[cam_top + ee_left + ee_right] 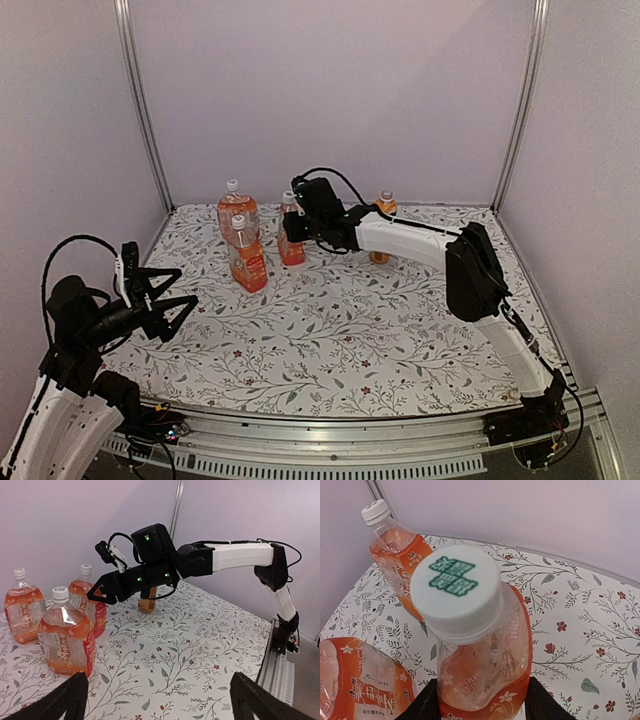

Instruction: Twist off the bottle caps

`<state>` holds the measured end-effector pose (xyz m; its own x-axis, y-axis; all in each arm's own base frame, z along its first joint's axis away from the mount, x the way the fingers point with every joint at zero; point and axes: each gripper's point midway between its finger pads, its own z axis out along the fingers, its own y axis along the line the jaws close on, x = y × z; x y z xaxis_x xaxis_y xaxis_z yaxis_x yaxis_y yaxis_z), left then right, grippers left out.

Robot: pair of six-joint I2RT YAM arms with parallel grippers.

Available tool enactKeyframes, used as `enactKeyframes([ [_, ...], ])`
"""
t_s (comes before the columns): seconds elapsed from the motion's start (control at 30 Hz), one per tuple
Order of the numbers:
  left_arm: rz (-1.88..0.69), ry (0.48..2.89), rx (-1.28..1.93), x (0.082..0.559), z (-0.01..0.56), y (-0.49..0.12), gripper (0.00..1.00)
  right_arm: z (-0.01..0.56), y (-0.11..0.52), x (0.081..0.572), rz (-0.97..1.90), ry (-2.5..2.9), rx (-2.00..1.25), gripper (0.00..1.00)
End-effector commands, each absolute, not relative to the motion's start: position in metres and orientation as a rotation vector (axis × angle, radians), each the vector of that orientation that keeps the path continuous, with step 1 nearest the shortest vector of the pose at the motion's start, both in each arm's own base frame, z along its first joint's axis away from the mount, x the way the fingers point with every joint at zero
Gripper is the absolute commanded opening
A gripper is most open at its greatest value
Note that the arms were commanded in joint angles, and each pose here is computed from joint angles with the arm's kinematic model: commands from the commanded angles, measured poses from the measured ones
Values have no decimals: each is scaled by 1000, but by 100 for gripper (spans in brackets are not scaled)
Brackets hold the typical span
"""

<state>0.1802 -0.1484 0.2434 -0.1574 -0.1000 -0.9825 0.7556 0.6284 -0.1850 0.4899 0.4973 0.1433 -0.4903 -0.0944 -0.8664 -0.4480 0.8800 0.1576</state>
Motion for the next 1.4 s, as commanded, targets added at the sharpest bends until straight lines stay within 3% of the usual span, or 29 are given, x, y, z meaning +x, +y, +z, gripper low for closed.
enactKeyframes([
  [0.0,-812,1555,560,182,241,-146,99,155,499,478,490,2064,-444,17],
  [0.33,-815,1545,576,180,242,-147,100,286,479,425,603,1860,-558,4],
  [0.57,-836,1536,600,176,243,-151,100,350,454,329,760,1719,-820,2],
  [0.73,-889,1522,659,168,245,-158,99,363,453,239,961,1651,-1079,1],
  [0.97,-1073,1482,814,138,246,-176,100,325,478,149,1025,1661,-1413,1],
  [1.37,-1077,1483,1052,106,270,-189,95,326,511,111,1103,1577,-1534,0],
])
